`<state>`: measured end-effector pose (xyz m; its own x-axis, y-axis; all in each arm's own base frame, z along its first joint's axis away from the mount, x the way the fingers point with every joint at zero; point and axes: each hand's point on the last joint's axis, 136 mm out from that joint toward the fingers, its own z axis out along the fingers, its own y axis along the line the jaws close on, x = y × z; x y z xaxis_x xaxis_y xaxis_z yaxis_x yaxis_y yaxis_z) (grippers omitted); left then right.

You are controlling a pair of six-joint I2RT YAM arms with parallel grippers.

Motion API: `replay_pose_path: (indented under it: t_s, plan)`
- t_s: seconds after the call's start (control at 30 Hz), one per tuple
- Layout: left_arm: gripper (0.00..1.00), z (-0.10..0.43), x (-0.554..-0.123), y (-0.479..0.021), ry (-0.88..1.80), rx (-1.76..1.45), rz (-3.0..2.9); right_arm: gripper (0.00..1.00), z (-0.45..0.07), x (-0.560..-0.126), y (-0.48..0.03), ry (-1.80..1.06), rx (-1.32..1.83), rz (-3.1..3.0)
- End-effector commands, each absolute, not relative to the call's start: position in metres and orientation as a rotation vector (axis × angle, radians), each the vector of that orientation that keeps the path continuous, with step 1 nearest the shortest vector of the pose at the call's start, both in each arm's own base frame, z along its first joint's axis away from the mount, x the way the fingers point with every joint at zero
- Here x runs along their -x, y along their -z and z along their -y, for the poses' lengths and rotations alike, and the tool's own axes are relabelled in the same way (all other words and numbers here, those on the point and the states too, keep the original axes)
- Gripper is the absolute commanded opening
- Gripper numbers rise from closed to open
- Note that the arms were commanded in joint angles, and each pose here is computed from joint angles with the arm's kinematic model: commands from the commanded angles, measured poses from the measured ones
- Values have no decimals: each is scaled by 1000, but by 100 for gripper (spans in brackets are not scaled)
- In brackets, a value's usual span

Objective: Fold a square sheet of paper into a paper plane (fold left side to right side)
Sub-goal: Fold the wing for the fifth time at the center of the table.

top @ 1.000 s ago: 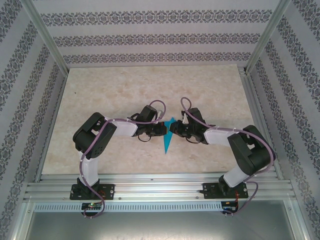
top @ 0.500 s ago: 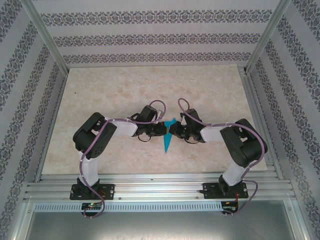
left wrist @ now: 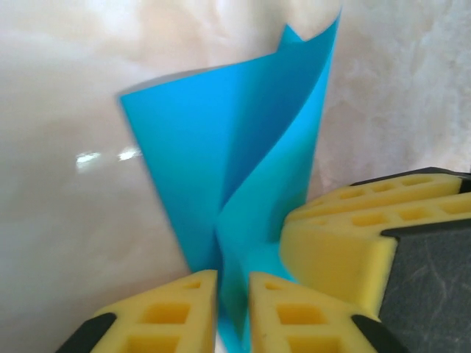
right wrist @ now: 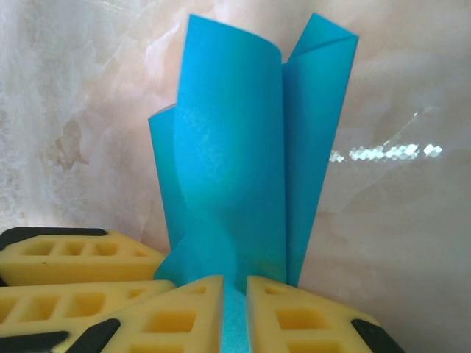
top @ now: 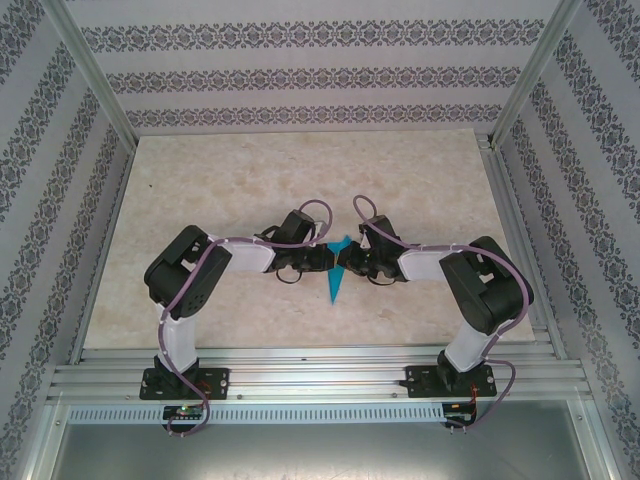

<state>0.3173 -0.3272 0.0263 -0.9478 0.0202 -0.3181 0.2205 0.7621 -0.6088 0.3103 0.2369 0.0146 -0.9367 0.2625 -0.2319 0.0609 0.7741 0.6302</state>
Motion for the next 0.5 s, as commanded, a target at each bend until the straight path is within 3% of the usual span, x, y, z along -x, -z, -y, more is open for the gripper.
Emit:
replay_pose_path:
  t_s: [0.0,0.17,0.47]
  plan:
    - [26,295,-314,-38,801,-190,-2676,17,-218,-295,16,-758,-271,-2776]
    - [23,293,-298,-61,895,-211,-2607,17,-218,-295,15,-754,-268,-2777]
    - [15,368,-258,-85,1264,-329,-2508,17,-219,-296,13,-762,-266,-2769]
